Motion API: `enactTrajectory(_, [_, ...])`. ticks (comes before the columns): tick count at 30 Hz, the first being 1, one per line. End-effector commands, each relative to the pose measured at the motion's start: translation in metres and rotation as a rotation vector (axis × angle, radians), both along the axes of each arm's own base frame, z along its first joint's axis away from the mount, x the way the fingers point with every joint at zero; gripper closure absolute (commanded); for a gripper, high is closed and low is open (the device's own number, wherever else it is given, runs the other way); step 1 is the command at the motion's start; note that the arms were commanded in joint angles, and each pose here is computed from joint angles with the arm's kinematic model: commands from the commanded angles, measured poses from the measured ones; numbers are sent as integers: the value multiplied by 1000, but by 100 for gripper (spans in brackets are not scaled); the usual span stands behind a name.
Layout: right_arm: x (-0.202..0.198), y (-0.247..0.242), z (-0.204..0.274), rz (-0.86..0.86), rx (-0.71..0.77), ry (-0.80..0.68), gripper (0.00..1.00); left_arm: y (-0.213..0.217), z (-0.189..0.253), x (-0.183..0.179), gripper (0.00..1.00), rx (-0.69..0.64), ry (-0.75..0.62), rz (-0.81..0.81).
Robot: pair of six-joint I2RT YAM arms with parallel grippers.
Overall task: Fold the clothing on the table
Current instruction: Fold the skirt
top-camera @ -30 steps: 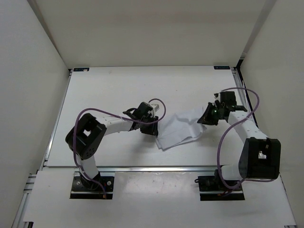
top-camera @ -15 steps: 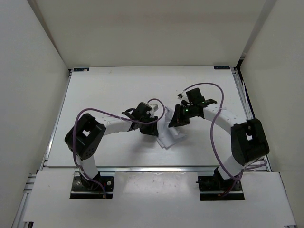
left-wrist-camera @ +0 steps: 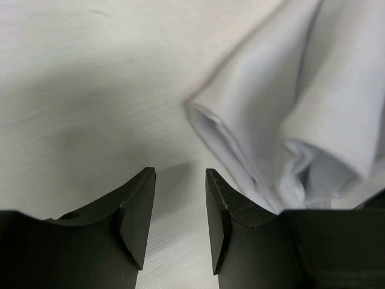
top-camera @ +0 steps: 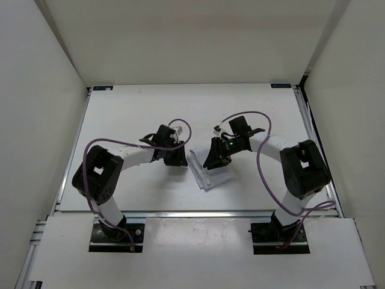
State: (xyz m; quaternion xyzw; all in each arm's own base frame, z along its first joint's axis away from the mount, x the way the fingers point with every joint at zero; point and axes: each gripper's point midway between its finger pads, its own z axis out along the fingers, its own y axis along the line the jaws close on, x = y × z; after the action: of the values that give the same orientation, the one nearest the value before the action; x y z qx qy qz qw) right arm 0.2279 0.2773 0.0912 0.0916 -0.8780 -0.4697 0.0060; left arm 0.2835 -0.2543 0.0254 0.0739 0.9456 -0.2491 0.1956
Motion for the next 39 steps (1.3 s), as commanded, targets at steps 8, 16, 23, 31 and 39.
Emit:
enactTrajectory(8, [27, -18, 48, -60, 99, -127, 94, 11, 107, 33, 54, -175, -153, 33])
enactTrajectory(16, [26, 22, -10, 38, 97, 32, 100, -22, 143, 31, 68, -307, -164, -39])
enactTrajectory(23, [-13, 42, -44, 155, 63, 141, 100, -50, 159, 45, 69, -402, -166, -74])
enactTrajectory(31, [-26, 28, -37, 144, 19, 96, 100, -65, 113, 20, 70, -407, -62, -76])
enactTrajectory(39, [8, -28, 38, -114, 80, -100, 100, -28, 65, -8, 72, -326, -33, 10])
